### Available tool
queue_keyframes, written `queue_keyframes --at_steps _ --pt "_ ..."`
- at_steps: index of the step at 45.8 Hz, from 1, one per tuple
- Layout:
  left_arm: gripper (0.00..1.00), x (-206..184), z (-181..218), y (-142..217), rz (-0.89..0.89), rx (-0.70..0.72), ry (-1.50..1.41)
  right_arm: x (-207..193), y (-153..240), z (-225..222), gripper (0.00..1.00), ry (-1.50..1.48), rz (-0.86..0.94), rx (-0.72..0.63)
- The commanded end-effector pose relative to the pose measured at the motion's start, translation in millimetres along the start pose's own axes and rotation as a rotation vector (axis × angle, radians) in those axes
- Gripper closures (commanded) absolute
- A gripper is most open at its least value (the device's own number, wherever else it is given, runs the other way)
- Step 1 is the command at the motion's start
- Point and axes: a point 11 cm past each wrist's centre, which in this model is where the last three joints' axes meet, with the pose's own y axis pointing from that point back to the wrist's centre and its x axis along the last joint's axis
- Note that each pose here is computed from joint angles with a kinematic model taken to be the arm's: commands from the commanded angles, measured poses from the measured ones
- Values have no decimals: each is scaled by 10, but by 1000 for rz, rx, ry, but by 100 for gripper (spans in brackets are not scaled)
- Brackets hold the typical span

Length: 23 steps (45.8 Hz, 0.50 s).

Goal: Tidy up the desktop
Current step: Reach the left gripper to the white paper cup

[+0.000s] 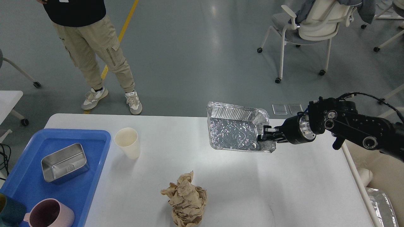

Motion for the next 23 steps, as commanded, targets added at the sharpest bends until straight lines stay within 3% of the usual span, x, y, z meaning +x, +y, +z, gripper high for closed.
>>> queue_keyframes --at_steps 1,11,23 --pt "3 -121 -15 -126 -40 -55 -24 2 1 -9 100 2 0 2" --pt "3 -301 34 -286 -112 -87 -207 2 4 4 100 -2 1 0" --pt "3 -57 10 -518 -145 -28 -748 -12 -41 -54 100 5 -5 12"
